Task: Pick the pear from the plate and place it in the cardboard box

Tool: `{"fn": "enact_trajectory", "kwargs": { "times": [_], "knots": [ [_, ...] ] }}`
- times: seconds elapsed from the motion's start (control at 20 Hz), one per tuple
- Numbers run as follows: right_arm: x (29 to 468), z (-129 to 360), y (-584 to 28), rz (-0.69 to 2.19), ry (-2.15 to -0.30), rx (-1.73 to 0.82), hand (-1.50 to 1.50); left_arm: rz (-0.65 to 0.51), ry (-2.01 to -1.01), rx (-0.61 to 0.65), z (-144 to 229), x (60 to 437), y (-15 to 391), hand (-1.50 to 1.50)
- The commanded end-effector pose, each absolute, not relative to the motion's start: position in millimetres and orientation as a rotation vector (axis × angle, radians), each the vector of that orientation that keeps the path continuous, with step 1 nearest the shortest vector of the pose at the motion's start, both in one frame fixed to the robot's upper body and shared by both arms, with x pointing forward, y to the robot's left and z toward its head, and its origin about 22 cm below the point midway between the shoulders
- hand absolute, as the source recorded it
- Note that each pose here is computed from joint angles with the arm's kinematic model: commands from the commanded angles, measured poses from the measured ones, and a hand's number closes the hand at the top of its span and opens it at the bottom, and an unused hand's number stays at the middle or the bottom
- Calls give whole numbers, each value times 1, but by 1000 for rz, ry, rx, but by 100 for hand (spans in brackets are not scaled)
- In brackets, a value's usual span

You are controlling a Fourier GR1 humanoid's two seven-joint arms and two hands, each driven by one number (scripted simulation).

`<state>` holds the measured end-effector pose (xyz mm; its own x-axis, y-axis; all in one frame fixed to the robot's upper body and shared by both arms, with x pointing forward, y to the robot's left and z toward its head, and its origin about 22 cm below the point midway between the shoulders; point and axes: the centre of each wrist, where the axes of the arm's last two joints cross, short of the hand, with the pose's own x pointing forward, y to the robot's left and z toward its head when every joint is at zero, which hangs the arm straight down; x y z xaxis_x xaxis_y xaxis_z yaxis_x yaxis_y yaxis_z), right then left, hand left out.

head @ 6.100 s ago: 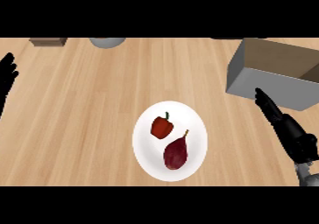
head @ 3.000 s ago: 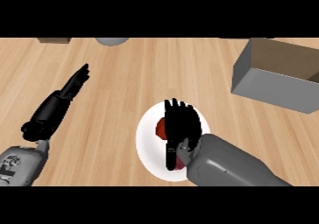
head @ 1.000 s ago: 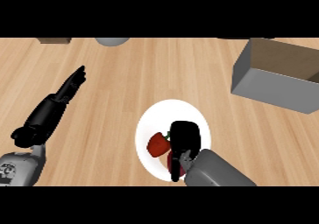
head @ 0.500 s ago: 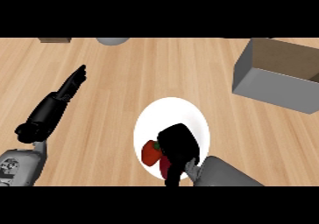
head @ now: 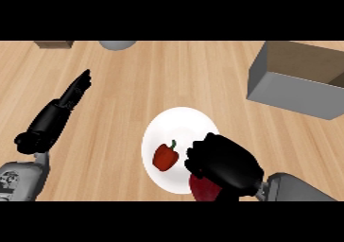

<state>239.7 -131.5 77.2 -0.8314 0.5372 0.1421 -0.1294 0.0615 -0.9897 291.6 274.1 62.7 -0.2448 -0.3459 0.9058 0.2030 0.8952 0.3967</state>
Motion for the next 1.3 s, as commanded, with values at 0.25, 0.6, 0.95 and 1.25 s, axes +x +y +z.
{"fn": "enact_trajectory", "kwargs": {
  "times": [0.25,0.6,0.95,1.25],
  "knots": [
    [241,148,-209,1445,-2088,-562,150,-535,-1729,120,63,279,278,0],
    [287,187,-248,1017,-1991,-647,150,-530,-1756,123,75,302,258,0],
    [340,202,-305,863,-1875,-742,150,-538,-1743,87,69,289,261,0],
    [369,190,-355,1056,-1722,-871,150,-534,-1762,73,59,294,253,0]
  ]
}}
